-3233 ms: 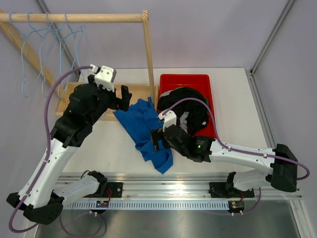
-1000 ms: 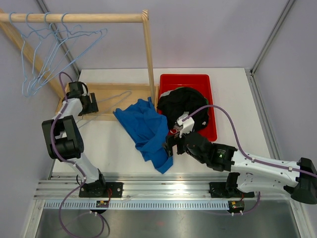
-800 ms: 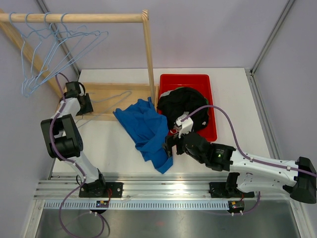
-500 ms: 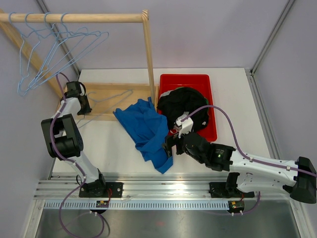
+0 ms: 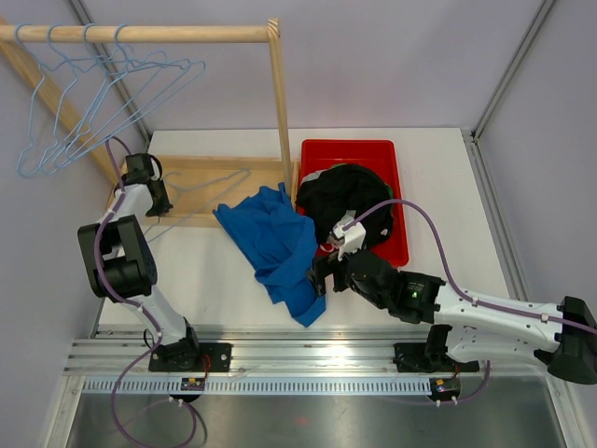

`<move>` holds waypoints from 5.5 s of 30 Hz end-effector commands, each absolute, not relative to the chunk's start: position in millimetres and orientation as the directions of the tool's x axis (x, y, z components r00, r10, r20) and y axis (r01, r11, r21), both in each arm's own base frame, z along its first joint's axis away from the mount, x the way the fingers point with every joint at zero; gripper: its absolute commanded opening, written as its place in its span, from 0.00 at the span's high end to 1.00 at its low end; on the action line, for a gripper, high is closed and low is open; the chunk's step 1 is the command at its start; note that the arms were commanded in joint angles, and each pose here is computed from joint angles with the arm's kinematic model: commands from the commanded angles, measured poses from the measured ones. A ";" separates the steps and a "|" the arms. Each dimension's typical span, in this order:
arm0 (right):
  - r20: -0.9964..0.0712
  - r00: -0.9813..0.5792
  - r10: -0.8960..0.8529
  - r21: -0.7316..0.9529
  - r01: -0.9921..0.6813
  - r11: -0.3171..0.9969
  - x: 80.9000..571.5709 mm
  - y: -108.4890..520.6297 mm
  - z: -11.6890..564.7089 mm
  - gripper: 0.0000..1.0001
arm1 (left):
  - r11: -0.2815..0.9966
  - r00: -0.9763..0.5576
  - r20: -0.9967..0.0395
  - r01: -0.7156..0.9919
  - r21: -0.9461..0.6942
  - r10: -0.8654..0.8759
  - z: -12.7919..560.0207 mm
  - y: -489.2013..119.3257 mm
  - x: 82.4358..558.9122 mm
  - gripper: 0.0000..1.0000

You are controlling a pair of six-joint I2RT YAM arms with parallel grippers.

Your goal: Remove the tank top from the hanger

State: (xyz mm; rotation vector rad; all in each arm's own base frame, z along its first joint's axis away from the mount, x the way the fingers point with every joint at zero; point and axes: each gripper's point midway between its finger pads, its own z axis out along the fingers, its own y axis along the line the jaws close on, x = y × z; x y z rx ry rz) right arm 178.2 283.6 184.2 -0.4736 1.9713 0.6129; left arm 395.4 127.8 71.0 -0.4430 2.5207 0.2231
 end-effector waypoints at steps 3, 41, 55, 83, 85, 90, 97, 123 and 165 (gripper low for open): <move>-0.914 -0.406 -0.002 0.236 -0.537 0.810 185.6 278.2 202.2 0.01 | 0.942 -0.821 -0.506 -0.332 0.048 -0.264 66.2 111.0 374.0 0.98; -0.912 -0.411 -0.002 0.241 -0.539 0.807 185.0 279.8 201.7 0.01 | 0.948 -0.630 -0.765 -0.307 0.089 -0.132 187.5 41.1 309.0 1.00; -0.914 -0.403 -0.041 0.204 -0.547 0.812 192.6 294.3 202.9 0.01 | 0.962 -0.418 -0.898 -0.274 -0.018 -0.136 265.4 29.8 289.1 1.00; -0.867 -0.293 -0.403 0.069 -0.872 0.485 265.2 593.6 135.1 0.01 | 0.907 0.132 -0.970 -0.347 -0.238 -0.204 335.4 54.7 203.5 0.01; -0.873 -0.279 -0.399 0.059 -0.875 0.481 272.2 605.5 130.9 0.00 | 0.902 0.154 -0.967 -0.354 -0.247 -0.204 336.8 56.9 198.4 0.01; -0.886 -0.250 -0.390 0.041 -0.881 0.472 281.2 621.2 128.5 0.00 | 0.905 0.177 -0.962 -0.339 -0.259 -0.209 338.7 55.5 193.8 0.01; -0.884 -0.254 -0.392 0.051 -0.887 0.459 289.5 639.1 116.9 0.01 | 0.911 0.162 -0.964 -0.325 -0.256 -0.213 337.6 52.3 195.4 0.01; -0.845 -0.375 -0.382 0.219 -0.893 0.393 287.0 647.6 74.1 0.52 | 0.912 0.163 -0.963 -0.320 -0.257 -0.214 337.0 51.6 193.4 0.01; -0.825 -0.450 -0.341 0.334 -0.877 0.346 285.0 664.7 41.0 0.70 | 0.912 0.166 -0.963 -0.318 -0.258 -0.214 335.8 51.5 190.6 0.01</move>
